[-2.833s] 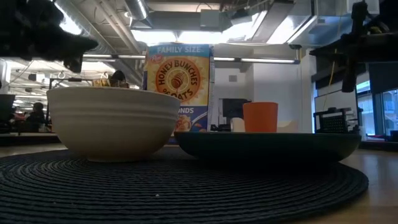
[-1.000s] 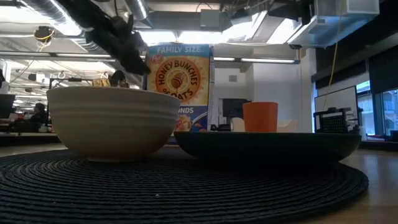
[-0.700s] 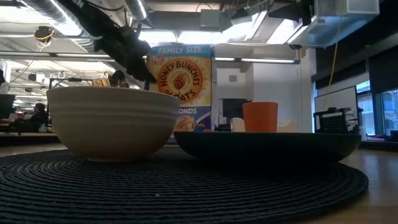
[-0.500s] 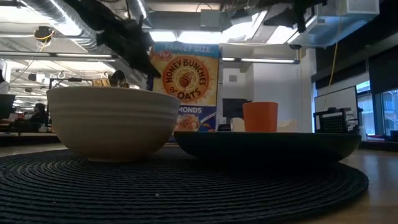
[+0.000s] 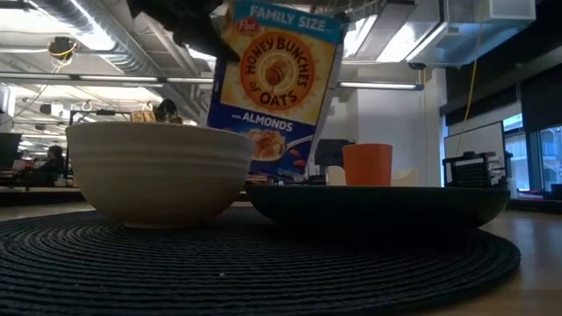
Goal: Arrange a breakfast setting
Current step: Pour the cereal from the cereal box into the white bowl
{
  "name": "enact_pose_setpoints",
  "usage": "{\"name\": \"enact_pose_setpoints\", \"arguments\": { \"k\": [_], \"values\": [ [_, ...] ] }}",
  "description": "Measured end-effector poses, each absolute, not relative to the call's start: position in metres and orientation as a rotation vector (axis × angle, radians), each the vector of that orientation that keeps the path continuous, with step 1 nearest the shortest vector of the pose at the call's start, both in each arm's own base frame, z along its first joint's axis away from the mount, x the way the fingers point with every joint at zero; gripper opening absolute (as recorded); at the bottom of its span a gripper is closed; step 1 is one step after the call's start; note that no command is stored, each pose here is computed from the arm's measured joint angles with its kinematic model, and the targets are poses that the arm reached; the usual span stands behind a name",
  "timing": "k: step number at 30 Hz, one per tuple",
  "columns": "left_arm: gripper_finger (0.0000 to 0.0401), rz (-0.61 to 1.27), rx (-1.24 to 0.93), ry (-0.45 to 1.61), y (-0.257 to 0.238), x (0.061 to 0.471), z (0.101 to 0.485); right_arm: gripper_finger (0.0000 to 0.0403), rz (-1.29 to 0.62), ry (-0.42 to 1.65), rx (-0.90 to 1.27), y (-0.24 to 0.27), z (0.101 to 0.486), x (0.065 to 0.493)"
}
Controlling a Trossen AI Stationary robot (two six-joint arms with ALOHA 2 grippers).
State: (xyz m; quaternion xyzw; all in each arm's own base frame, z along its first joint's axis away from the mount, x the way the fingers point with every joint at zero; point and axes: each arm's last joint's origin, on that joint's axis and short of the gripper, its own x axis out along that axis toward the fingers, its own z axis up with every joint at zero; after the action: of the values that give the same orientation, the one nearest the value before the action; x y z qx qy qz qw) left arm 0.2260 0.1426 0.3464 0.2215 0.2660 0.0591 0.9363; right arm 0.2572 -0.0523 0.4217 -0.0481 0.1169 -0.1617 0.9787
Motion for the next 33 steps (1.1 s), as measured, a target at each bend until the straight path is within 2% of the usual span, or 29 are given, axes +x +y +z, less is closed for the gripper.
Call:
{"name": "enact_pose_setpoints", "arguments": {
  "k": [6, 9, 12, 15, 18, 21, 24, 25, 30, 33],
  "values": [
    [0.0001, 0.144, 0.488, 0.523, 0.116, 0.244, 0.35, 0.0336, -0.262, 0.364, -0.121, -0.057, 0.439, 0.291],
    [0.0001, 0.157, 0.468, 0.506, 0.109, 0.249, 0.351, 0.0345, -0.219, 0.413, -0.111, -0.059, 0.439, 0.306],
    [0.0001, 0.15, 0.45, 0.496, 0.104, 0.251, 0.352, 0.0333, -0.17, 0.452, -0.097, -0.06, 0.432, 0.32],
    [0.0001, 0.131, 0.44, 0.48, 0.097, 0.254, 0.352, 0.0302, -0.176, 0.484, -0.074, -0.062, 0.424, 0.33],
    [0.0, 0.109, 0.437, 0.471, 0.091, 0.257, 0.353, 0.0245, -0.187, 0.528, -0.054, -0.063, 0.415, 0.335],
    [0.0, 0.101, 0.42, 0.459, 0.085, 0.258, 0.354, 0.0152, -0.18, 0.568, -0.047, -0.063, 0.411, 0.335],
    [0.0006, 0.087, 0.362, 0.421, 0.081, 0.259, 0.357, 0.0036, -0.151, 0.591, -0.038, -0.062, 0.408, 0.336],
    [0.0013, 0.075, 0.331, 0.388, 0.08, 0.259, 0.36, 0.002, -0.139, 0.599, -0.032, -0.061, 0.407, 0.336],
    [0.0071, 0.052, 0.193, 0.343, 0.079, 0.256, 0.365, 0.0003, -0.141, 0.593, 0.02, -0.061, 0.406, 0.336],
    [0.0114, 0.054, 0.149, 0.351, 0.078, 0.25, 0.368, 0.0001, -0.147, 0.542, 0.026, -0.06, 0.418, 0.326]
  ]
}}
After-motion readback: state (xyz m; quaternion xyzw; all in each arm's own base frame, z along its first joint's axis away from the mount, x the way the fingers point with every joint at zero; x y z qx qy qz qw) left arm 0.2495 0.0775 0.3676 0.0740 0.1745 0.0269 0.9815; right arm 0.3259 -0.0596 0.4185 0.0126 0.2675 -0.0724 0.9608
